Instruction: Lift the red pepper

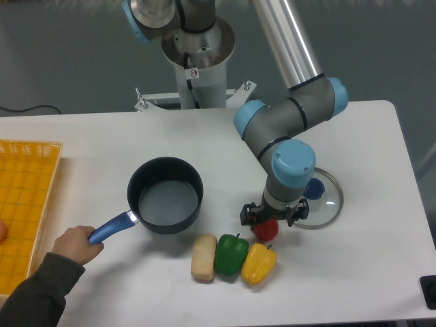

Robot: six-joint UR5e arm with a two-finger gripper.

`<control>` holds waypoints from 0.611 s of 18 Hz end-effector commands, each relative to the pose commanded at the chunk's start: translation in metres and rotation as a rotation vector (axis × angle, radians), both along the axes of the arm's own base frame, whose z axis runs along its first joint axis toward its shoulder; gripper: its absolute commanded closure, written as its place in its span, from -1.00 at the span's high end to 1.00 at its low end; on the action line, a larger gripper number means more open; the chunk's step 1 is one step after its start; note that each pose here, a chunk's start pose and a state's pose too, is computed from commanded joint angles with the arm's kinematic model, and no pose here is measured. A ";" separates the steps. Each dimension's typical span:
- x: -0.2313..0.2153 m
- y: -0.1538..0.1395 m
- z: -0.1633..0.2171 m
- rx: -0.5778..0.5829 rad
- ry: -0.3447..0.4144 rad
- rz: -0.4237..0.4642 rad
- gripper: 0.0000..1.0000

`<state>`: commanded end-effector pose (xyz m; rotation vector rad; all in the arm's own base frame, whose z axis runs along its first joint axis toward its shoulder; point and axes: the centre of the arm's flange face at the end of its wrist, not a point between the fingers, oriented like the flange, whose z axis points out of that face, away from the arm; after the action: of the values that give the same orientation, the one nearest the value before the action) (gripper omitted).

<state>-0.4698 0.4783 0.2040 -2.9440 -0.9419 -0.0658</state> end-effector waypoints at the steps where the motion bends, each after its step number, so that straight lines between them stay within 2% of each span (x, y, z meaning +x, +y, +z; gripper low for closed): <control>1: 0.000 0.000 0.000 0.000 0.003 0.000 0.92; 3: 0.001 -0.001 -0.002 0.000 0.000 0.000 0.68; 5: 0.001 -0.001 -0.002 0.000 0.000 -0.005 0.29; 11: 0.002 -0.001 0.000 0.002 0.003 -0.005 -0.23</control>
<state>-0.4681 0.4772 0.2043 -2.9439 -0.9343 -0.0626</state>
